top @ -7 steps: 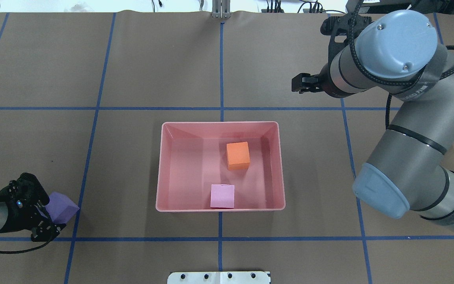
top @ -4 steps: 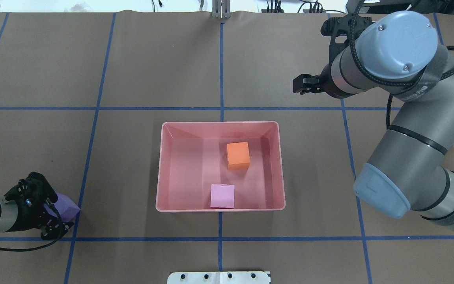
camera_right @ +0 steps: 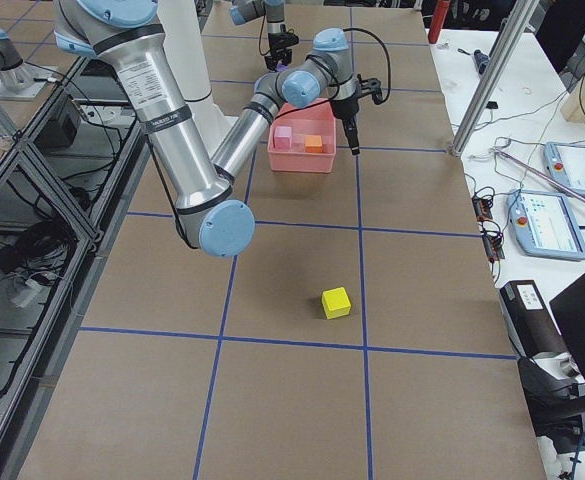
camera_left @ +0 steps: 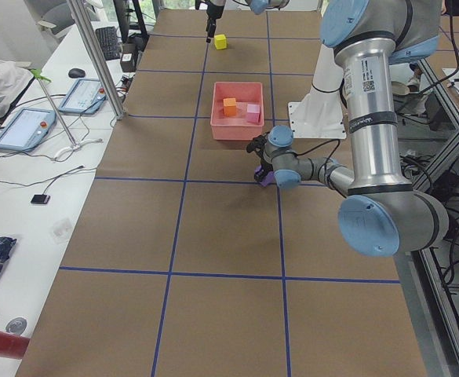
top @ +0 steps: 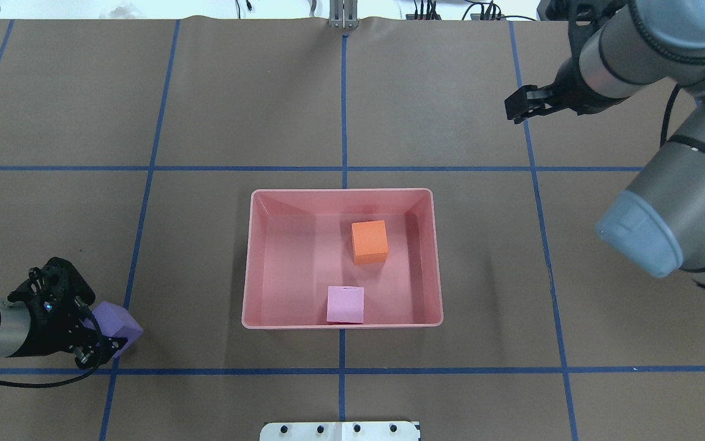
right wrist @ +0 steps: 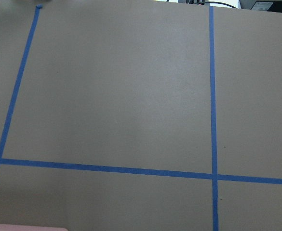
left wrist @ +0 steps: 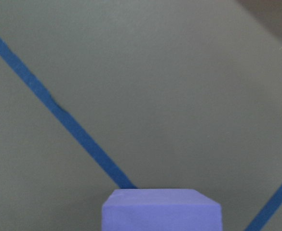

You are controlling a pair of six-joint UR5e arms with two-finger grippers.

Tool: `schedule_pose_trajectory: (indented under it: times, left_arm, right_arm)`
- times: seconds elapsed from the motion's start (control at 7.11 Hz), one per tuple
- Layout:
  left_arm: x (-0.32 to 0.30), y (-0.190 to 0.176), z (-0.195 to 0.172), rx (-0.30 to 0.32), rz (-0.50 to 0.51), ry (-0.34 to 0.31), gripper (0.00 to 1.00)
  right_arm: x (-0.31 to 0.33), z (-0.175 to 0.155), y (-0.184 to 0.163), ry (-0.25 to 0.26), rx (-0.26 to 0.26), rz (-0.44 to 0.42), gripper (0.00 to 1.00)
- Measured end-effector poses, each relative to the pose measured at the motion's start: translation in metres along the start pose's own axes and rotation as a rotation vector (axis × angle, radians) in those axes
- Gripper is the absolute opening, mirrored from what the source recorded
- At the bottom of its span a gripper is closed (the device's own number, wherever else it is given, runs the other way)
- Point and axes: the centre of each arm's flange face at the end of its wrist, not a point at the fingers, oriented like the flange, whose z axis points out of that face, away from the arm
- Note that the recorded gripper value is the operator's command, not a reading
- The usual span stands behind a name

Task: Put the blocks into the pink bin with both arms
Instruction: 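Carry the dark purple cube into the pink bin and release it with the left gripper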

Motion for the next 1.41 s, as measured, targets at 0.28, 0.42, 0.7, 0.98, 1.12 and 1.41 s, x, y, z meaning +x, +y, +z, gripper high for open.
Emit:
schedule_pose_trajectory:
  times: [0.28, 0.42, 0.7, 0.98, 1.12, 1.41]
  left_arm:
    - [0.015, -0.063, -0.016, 0.046, -0.089, 0.002, 0.00]
    - [0.025, -0.106, -0.022, 0.064, -0.132, -0.005, 0.00]
    - [0.064, -0.192, -0.035, 0.079, -0.216, -0.015, 0.00]
    - [0.113, -0.263, -0.048, 0.062, -0.319, -0.025, 0.85]
    - [0.132, -0.293, -0.048, 0.056, -0.370, -0.029, 1.00]
    - [0.146, -0.319, -0.044, 0.056, -0.439, -0.034, 1.00]
  right_arm:
    - [0.071, 0.007, -0.022, -0.002, -0.058, -0.078, 1.00]
    - [0.105, 0.015, -0.025, -0.017, -0.074, -0.108, 1.00]
    - [0.170, 0.051, -0.017, -0.057, -0.067, -0.153, 1.00]
    - [0.228, 0.089, -0.002, -0.063, -0.071, -0.208, 1.00]
    - [0.248, 0.100, 0.004, -0.060, -0.084, -0.231, 1.00]
    - [0.273, 0.114, 0.019, -0.060, -0.118, -0.258, 1.00]
